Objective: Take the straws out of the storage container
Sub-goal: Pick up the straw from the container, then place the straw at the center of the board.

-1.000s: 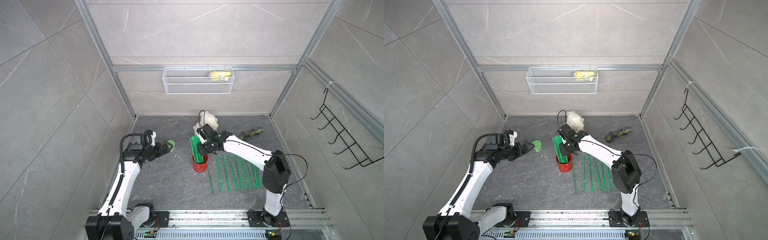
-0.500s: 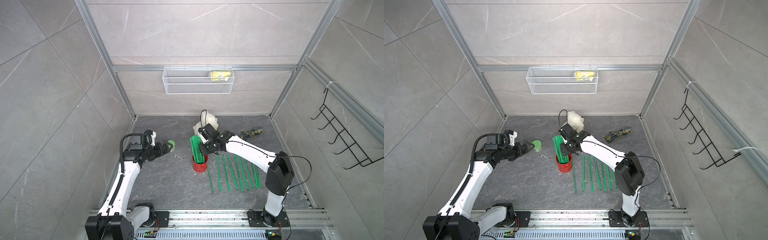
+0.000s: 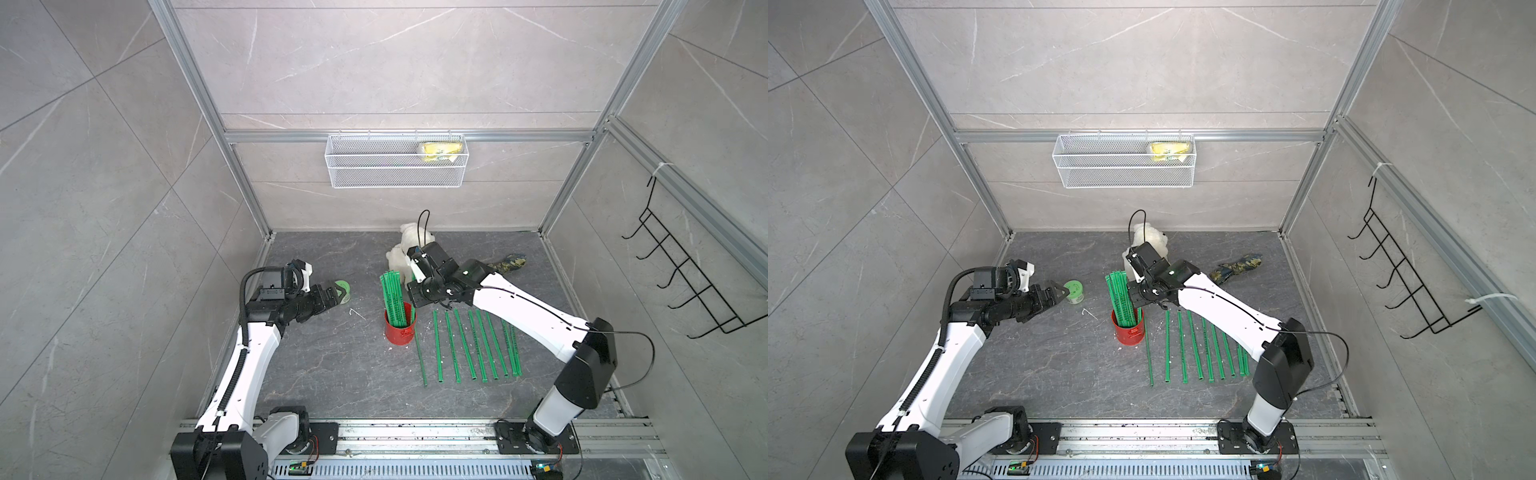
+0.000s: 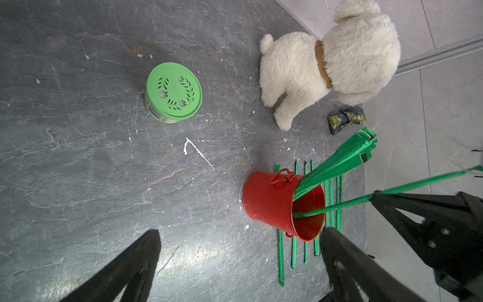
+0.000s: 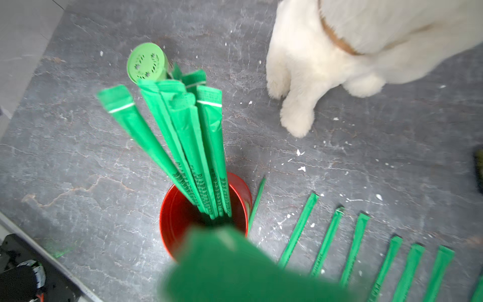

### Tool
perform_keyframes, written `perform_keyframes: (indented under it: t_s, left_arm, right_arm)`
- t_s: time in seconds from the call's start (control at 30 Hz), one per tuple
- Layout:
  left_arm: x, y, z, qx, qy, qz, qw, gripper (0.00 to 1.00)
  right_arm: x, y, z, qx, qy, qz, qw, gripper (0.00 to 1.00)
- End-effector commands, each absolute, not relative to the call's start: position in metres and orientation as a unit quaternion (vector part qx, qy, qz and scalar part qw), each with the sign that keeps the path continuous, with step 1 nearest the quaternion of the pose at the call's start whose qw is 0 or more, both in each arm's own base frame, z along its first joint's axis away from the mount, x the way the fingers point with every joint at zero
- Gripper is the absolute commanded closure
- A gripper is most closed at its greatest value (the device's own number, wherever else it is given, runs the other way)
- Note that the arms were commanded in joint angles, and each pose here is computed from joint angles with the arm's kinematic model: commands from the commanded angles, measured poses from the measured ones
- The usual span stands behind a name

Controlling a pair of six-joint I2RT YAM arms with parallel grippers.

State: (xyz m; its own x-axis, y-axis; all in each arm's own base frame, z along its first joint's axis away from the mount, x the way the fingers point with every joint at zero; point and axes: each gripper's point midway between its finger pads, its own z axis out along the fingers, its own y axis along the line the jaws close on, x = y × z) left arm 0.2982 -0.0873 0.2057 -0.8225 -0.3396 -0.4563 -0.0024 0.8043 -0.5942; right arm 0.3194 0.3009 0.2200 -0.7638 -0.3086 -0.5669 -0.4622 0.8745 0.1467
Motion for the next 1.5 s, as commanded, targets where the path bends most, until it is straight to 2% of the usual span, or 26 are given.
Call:
perform_keyframes:
  t_s: [0.0,0.13,0.23,0.47,0.6,0.8,1.07,1.47]
  left_arm:
    - [0.302,-0.090,0.222,-0.075,0.901,-0.305,0.298,0.00]
    - [0.302,-0.090,0.222,-0.075,0.901,-0.305,0.299,0.00]
    - [0.301,-0.090,0.223,-0.075,0.901,-0.305,0.300,0.00]
    - [0.301,-0.092,0.225,-0.073,0.900,-0.309,0.300,0.00]
    - [0.302,-0.092,0.222,-0.073,0.901,-0.309,0.297,0.00]
    - [0.303,-0.092,0.217,-0.075,0.904,-0.307,0.288,0.00]
    - [0.303,-0.093,0.218,-0.074,0.902,-0.313,0.288,0.00]
    - [0.301,-0.094,0.223,-0.068,0.899,-0.315,0.296,0.00]
  right_arm:
    - [0.309,0.279,0.281,-0.208,0.914,0.134,0.322,0.89]
    - [0.301,0.251,0.317,-0.208,0.911,0.103,0.341,0.89]
    - [0.300,0.214,0.321,-0.195,0.920,0.048,0.337,0.90]
    - [0.302,0.108,0.282,-0.116,0.956,-0.037,0.267,0.91]
    - [0.296,0.069,0.253,-0.093,0.972,-0.079,0.203,0.91]
    - [0.296,0.029,0.218,-0.052,0.983,-0.118,0.131,0.91]
    - [0.290,-0.011,0.162,0.024,0.992,-0.118,0.023,0.90]
    - [0.296,-0.035,0.100,0.056,0.988,-0.125,-0.075,0.90]
